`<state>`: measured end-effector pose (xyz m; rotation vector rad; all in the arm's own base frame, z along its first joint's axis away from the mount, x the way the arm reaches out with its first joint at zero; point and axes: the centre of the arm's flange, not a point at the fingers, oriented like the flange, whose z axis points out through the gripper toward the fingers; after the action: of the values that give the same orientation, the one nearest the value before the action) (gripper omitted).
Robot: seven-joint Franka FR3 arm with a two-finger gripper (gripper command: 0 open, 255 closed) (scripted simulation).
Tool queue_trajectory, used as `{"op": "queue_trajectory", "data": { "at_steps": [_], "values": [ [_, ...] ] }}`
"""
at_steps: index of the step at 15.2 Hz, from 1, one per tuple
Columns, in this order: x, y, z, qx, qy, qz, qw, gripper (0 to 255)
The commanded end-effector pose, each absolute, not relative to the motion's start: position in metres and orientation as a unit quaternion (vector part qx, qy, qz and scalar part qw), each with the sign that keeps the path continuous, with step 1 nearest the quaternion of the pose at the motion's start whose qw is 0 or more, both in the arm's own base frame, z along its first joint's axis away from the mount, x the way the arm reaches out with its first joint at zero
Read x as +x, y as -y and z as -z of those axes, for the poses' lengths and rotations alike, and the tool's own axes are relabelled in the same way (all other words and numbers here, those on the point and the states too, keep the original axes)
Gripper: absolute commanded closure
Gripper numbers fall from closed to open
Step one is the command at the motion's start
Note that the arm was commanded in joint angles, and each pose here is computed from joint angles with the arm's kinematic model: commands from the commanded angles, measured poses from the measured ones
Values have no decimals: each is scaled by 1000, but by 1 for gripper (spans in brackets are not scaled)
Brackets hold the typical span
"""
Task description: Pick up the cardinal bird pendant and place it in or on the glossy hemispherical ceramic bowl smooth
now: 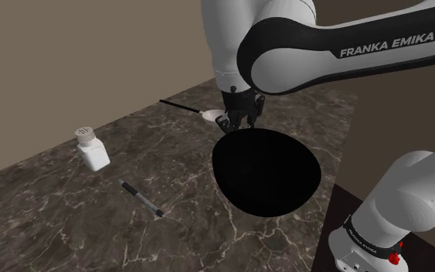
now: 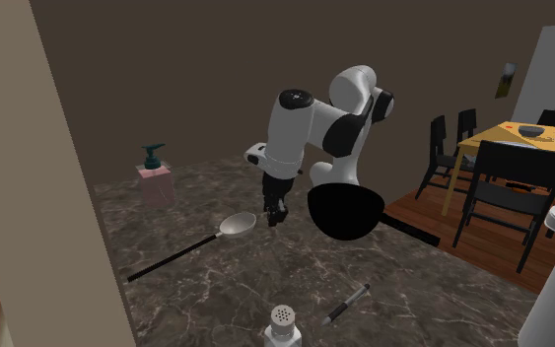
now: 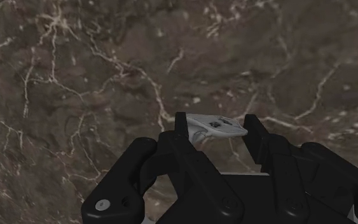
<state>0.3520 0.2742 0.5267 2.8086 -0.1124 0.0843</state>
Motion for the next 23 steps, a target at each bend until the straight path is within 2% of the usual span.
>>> {"op": "queue_trajectory", "data": {
  "at_steps": [1, 7, 23],
  "values": [
    [352, -274, -527, 985, 39, -29, 164, 255],
    [352, -274, -527, 985, 39, -29, 164, 255],
    [352, -274, -611, 985, 39, -29, 164, 255]
  ]
}}
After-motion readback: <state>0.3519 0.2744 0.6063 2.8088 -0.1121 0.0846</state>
